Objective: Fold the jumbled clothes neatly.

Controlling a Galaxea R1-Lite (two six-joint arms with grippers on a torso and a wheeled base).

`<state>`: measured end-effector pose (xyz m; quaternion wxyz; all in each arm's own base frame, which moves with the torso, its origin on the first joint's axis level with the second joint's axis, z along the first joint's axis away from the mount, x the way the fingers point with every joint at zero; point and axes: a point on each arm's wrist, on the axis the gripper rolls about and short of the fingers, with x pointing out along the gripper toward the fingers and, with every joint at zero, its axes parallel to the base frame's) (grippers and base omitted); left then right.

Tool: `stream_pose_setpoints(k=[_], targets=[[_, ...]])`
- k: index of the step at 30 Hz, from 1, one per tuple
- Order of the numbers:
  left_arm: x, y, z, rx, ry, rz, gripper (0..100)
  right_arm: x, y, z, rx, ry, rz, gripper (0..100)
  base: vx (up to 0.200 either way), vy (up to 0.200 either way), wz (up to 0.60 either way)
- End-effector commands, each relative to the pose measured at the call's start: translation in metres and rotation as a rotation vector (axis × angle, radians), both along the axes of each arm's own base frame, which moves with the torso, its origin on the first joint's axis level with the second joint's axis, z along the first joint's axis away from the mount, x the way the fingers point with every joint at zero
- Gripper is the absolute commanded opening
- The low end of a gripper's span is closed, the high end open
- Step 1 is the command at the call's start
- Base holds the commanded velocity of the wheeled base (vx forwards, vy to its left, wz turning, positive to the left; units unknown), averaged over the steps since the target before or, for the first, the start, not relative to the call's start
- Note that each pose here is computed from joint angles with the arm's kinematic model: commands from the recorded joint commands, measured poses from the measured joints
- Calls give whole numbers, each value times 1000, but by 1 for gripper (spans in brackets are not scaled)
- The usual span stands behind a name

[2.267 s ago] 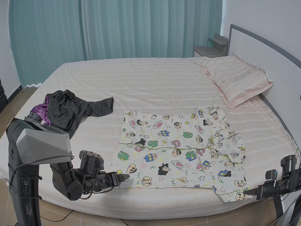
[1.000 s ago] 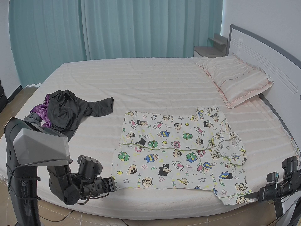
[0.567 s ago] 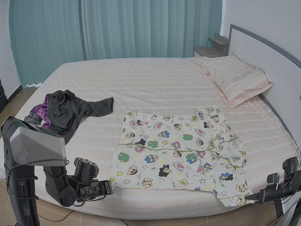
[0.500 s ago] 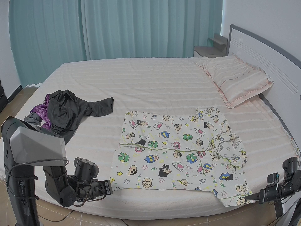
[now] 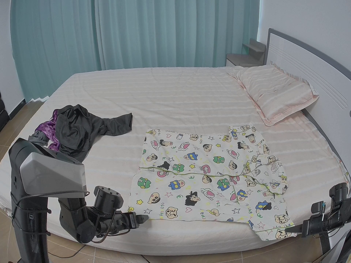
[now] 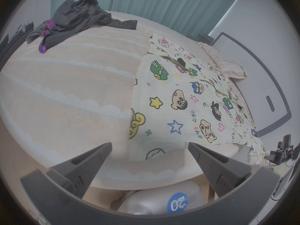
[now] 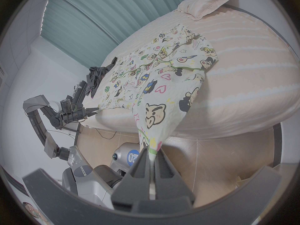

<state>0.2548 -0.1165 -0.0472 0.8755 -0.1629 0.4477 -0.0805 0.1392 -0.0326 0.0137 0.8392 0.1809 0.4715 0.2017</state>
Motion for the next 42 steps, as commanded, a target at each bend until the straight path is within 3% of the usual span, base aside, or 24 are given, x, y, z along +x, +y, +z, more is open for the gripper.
stream_pose_setpoints(k=[1,15,16,30,38,42], targets=[[3,-9,-8,7,-9,-14,100,0,0,-1,4,5,1,0,0,0,0],[16,-26,-13,-1,-53,25,100,1,0,0,18,-6,8,0,0,0,0],[16,-27,-13,-1,-55,24,0,1,0,0,19,-5,6,0,0,0,0],[7,-17,-6,16,-50,111,0,-3,1,1,13,-3,5,0,0,0,0],[-5,-11,20,-10,-85,115,0,-8,3,3,11,6,4,0,0,0,0],[-16,-8,18,11,-51,103,0,-11,4,4,11,18,4,0,0,0,0]])
